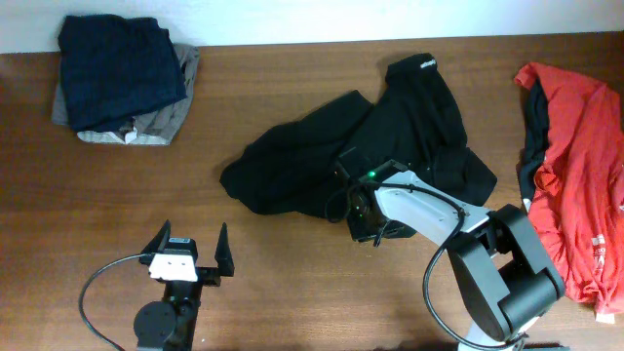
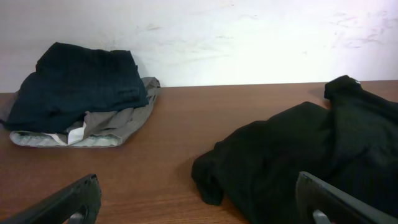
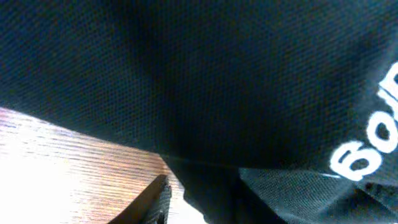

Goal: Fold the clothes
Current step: 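Grasp the black shirt's middle edge with the right gripper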

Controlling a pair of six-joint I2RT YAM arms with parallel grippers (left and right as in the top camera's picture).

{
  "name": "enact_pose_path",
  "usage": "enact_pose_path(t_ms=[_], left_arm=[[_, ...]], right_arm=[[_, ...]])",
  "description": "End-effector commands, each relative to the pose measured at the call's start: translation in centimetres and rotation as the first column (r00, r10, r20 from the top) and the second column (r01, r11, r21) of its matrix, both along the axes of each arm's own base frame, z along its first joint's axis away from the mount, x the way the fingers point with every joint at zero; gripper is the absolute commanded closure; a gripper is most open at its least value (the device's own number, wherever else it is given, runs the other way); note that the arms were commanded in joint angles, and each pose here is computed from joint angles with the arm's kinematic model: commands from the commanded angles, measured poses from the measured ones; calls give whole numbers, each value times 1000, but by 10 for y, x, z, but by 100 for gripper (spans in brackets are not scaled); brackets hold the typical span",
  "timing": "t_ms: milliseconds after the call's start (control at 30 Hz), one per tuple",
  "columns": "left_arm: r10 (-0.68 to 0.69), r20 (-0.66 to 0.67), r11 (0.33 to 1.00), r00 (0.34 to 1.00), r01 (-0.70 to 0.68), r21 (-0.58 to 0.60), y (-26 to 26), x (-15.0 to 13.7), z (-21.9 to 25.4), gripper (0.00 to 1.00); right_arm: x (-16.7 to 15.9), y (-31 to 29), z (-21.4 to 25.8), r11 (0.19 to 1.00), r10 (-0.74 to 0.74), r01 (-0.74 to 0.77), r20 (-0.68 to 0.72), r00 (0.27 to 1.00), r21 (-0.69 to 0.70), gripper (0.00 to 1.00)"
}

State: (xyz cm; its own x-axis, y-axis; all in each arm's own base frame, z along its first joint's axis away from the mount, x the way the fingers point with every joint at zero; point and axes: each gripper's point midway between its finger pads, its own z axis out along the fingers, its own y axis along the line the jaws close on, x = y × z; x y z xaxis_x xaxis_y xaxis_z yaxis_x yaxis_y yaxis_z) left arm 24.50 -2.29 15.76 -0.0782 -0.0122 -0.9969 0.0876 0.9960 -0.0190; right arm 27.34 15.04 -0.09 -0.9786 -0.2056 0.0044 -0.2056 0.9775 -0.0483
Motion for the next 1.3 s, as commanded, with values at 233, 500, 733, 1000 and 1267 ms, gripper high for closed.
enact_pose_path(t_ms=[233,500,733,1000,1267], left_arm=[[7,-2,1000,1000,-7,13,2,0,-1,1],[7,-2,1000,1000,-7,13,2,0,-1,1],[7,-2,1000,1000,-7,13,2,0,-1,1],[7,-2,1000,1000,-7,13,2,0,-1,1],[-23,76,1000,997,23,4,-4,0,18,1]], right_arm=[[-5,1,-9,1000,3,-3,-20,1000,-10,94],[5,2,-9,1000,0,0,23,1000,-10,96],[3,0,-9,1000,1,0,18,1000,-17,96],[5,0,-9,1000,1,-1,29,1000,-21,96],[5,-1,-9,1000,1,0,28,1000,-24,96]])
